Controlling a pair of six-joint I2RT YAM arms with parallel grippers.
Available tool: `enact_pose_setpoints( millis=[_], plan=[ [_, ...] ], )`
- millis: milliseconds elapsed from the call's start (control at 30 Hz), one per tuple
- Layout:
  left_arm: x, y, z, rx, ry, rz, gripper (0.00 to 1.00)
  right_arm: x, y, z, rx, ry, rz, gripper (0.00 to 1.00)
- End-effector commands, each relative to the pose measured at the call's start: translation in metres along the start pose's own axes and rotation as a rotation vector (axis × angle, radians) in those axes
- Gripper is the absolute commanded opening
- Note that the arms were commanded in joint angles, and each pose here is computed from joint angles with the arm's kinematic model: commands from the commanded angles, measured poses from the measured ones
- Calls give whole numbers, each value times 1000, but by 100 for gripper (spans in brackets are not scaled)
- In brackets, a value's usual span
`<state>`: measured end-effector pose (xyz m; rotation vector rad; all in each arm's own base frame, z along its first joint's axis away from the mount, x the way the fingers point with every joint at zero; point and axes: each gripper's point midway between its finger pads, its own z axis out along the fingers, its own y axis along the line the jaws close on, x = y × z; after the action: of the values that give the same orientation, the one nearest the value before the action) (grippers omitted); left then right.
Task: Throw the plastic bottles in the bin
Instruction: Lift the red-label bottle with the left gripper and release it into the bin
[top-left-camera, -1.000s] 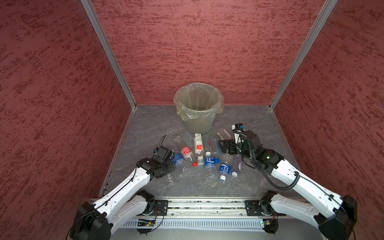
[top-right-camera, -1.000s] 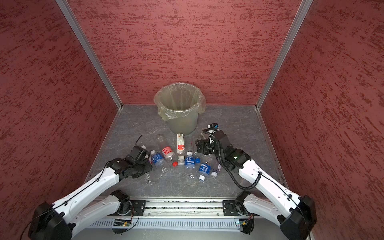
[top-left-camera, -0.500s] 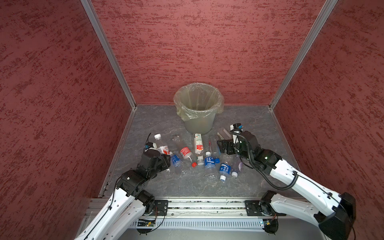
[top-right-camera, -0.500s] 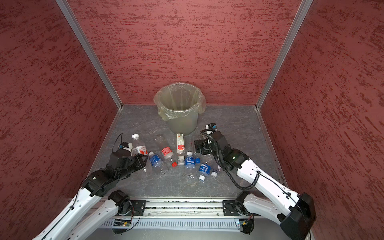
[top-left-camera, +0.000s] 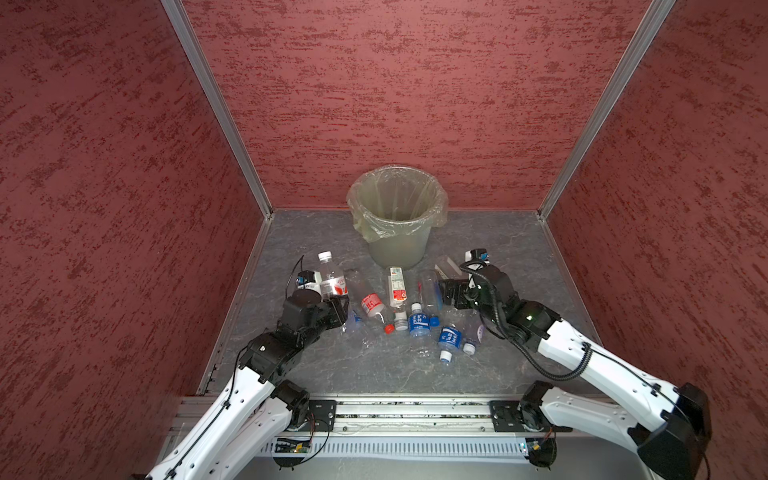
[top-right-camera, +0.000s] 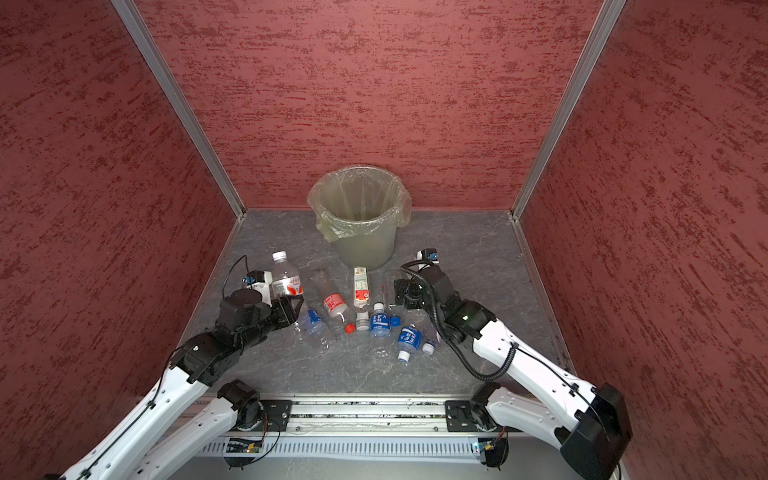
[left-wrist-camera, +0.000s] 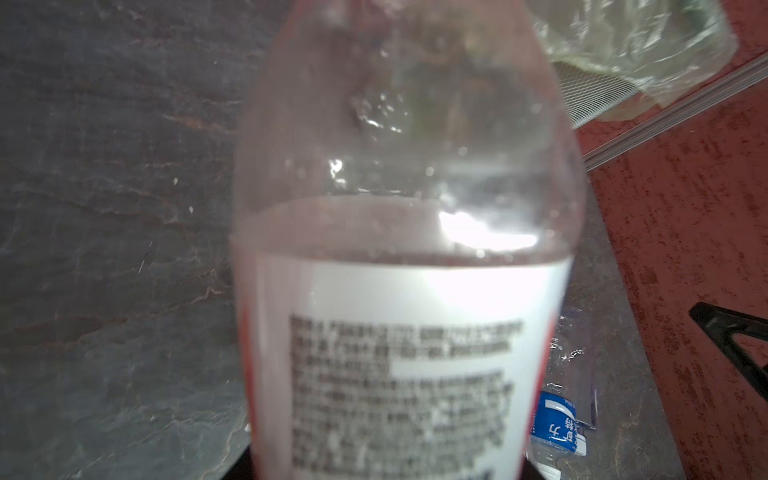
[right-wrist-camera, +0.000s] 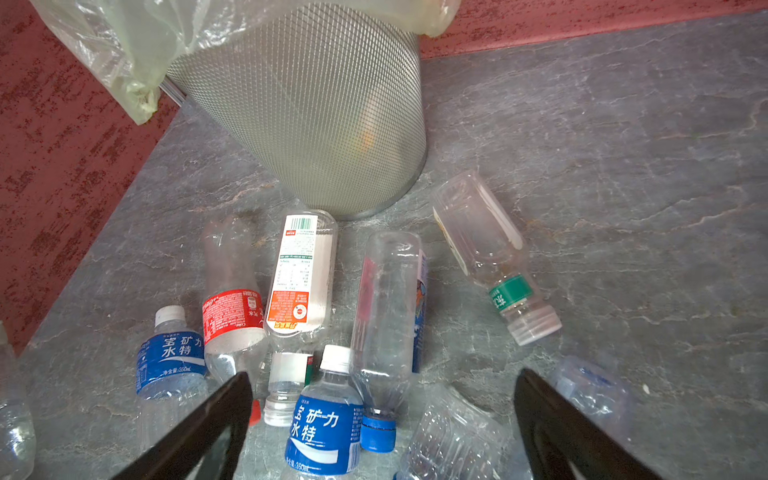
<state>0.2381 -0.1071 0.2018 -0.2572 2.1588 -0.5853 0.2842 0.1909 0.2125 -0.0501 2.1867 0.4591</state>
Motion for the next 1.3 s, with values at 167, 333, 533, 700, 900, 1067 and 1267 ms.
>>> enact_pose_setpoints(
  millis=[167,333,533,700,900,1067,1267],
  plan=[
    [-64,-47,-11,158,-238,102,54,-20,-6,10,99,-62,43,99],
    [-85,-65,-30,224,-311,135,54,-26,1,9,66,-75,78,99],
    [-102,-82,-62,280,-377,195,53,-22,-6,12,84,-98,97,99],
    [-103,-83,-83,318,-428,219,53,-26,-9,11,97,-134,70,99],
    [-104,-80,-104,341,-487,225,53,-32,-2,11,67,-151,19,99],
    [-113,-86,-102,328,-496,238,53,-32,-2,10,64,-164,-21,99],
    [-154,-125,-79,359,-520,299,54,-29,-6,5,63,-169,-12,99]
  ],
)
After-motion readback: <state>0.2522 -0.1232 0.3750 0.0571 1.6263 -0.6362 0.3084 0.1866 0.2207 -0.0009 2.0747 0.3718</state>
